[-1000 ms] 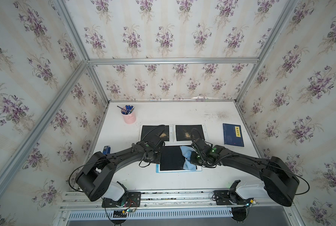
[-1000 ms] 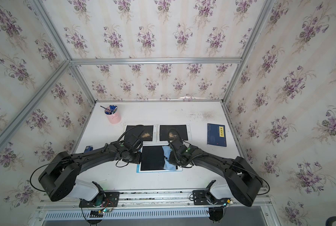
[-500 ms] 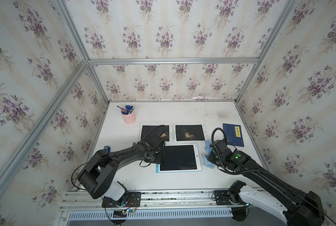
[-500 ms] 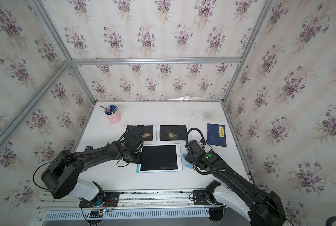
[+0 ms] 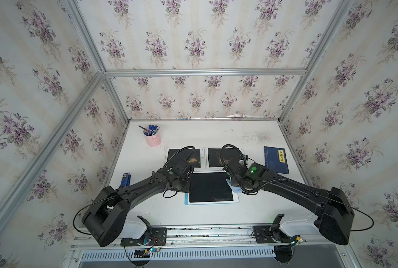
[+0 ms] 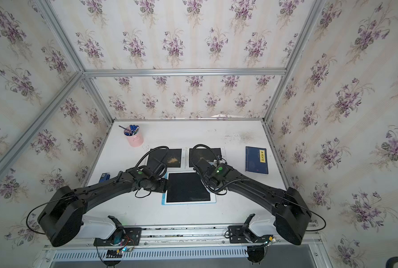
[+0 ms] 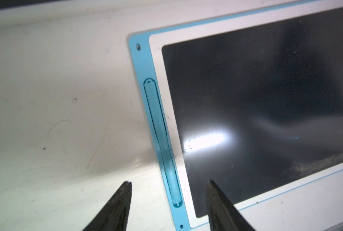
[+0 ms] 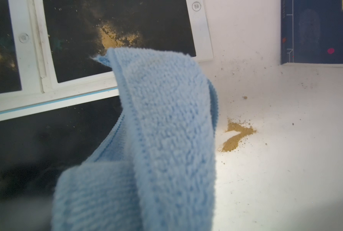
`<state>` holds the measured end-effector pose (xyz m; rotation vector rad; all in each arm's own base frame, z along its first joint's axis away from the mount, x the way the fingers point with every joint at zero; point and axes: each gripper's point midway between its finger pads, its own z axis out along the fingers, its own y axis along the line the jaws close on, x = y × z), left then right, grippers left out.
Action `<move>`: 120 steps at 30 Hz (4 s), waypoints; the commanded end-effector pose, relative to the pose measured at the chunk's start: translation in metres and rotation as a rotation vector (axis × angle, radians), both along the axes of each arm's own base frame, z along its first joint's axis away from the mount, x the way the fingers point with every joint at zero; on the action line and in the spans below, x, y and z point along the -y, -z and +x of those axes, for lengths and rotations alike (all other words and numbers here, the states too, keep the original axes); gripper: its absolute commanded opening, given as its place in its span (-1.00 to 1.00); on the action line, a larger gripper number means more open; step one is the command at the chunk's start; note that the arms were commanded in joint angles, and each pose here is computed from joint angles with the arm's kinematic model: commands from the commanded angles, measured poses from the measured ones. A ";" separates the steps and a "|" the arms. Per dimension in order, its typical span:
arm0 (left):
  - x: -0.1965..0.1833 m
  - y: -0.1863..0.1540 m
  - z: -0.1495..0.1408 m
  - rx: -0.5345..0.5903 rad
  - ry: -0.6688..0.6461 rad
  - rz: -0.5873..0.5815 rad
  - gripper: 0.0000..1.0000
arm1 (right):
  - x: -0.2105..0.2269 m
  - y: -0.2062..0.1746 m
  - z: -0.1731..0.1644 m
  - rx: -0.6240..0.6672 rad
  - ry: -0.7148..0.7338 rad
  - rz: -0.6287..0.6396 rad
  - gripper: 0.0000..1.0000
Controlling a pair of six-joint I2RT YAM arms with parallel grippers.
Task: Wipe the drawing tablet
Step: Wipe the dirt from the drawing tablet, then place the cleaning item at the center of the board.
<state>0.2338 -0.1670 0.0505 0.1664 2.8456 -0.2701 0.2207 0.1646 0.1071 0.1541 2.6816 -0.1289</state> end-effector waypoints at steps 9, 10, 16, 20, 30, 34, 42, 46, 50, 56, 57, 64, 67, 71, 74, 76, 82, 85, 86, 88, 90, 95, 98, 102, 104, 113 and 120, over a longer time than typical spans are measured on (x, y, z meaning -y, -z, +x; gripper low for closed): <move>-0.033 -0.030 0.004 0.027 -0.105 -0.113 0.31 | -0.074 0.049 -0.006 -0.139 -0.181 -0.148 -0.77; -0.035 -0.030 0.004 0.026 -0.106 -0.112 0.32 | -0.082 0.054 -0.008 -0.157 -0.194 -0.132 -0.47; -0.039 -0.030 0.003 0.016 -0.115 -0.130 0.32 | -0.126 0.043 -0.013 -0.162 -0.297 0.074 0.99; -0.037 -0.031 0.006 0.023 -0.114 -0.142 0.31 | -0.133 0.018 -0.010 -0.131 -0.325 0.142 0.99; -0.034 -0.024 0.008 -0.001 -0.112 -0.143 0.31 | -0.096 0.034 -0.018 -0.213 -0.308 0.266 0.96; -0.034 -0.020 0.008 -0.011 -0.114 -0.136 0.31 | -0.097 0.053 -0.024 -0.250 -0.304 0.271 0.95; -0.030 -0.005 0.003 -0.055 -0.122 -0.154 0.31 | -0.105 0.084 -0.023 -0.298 -0.300 0.246 0.91; -0.025 -0.001 -0.001 -0.055 -0.101 -0.120 0.32 | -0.096 0.094 -0.023 -0.302 -0.289 0.186 0.72; -0.022 0.010 -0.004 -0.081 -0.088 -0.092 0.32 | -0.089 0.098 -0.025 -0.295 -0.288 0.135 0.37; -0.019 0.021 -0.004 -0.087 -0.070 -0.036 0.32 | -0.086 0.098 -0.025 -0.289 -0.293 0.117 -0.16; -0.018 0.025 -0.005 -0.099 -0.064 -0.019 0.32 | -0.087 0.097 -0.025 -0.287 -0.298 0.118 -0.32; -0.017 0.034 -0.008 -0.120 -0.045 0.066 0.32 | -0.092 0.068 -0.018 -0.211 -0.299 0.163 -1.00; -0.018 0.036 -0.008 -0.120 -0.046 0.086 0.32 | -0.102 0.041 -0.015 -0.158 -0.319 0.217 -1.00; -0.019 0.041 -0.010 -0.139 -0.055 0.106 0.32 | -0.125 0.027 -0.025 -0.159 -0.390 0.268 -1.00; -0.020 0.048 -0.012 -0.161 -0.069 0.118 0.30 | -0.138 0.041 -0.040 -0.211 -0.437 0.266 -1.00; -0.020 0.051 -0.014 -0.173 -0.077 0.124 0.29 | -0.138 0.057 -0.051 -0.243 -0.446 0.245 -1.00; -0.024 0.066 -0.019 -0.230 -0.086 0.167 0.29 | -0.103 0.095 -0.071 -0.308 -0.379 0.175 -1.00; -0.025 0.073 -0.021 -0.250 -0.086 0.182 0.29 | -0.078 0.100 -0.076 -0.302 -0.328 0.133 -1.00; -0.025 0.074 -0.021 -0.254 -0.084 0.187 0.28 | -0.071 0.101 -0.078 -0.299 -0.312 0.124 -1.00; -0.025 0.078 -0.022 -0.264 -0.082 0.197 0.29 | -0.057 0.104 -0.082 -0.300 -0.284 0.107 -1.00; -0.025 0.080 -0.022 -0.271 -0.079 0.201 0.29 | -0.043 0.107 -0.086 -0.307 -0.250 0.090 -1.00; -0.026 0.081 -0.023 -0.276 -0.081 0.206 0.28 | -0.006 0.113 -0.092 -0.319 -0.129 0.048 -1.00; -0.026 0.081 -0.022 -0.274 -0.082 0.205 0.28 | 0.013 0.114 -0.095 -0.324 -0.053 0.010 -1.00; -0.025 0.081 -0.024 -0.275 -0.080 0.202 0.28 | 0.038 0.112 -0.103 -0.317 0.051 -0.028 -1.00; -0.025 0.080 -0.023 -0.274 -0.080 0.198 0.28 | 0.048 0.111 -0.108 -0.314 0.111 -0.018 -1.00; -0.023 0.077 -0.023 -0.263 -0.074 0.184 0.29 | 0.087 0.085 -0.111 -0.210 0.305 0.025 -1.00; -0.023 0.070 -0.023 -0.239 -0.079 0.166 0.29 | 0.069 0.026 -0.080 -0.062 0.286 0.118 -1.00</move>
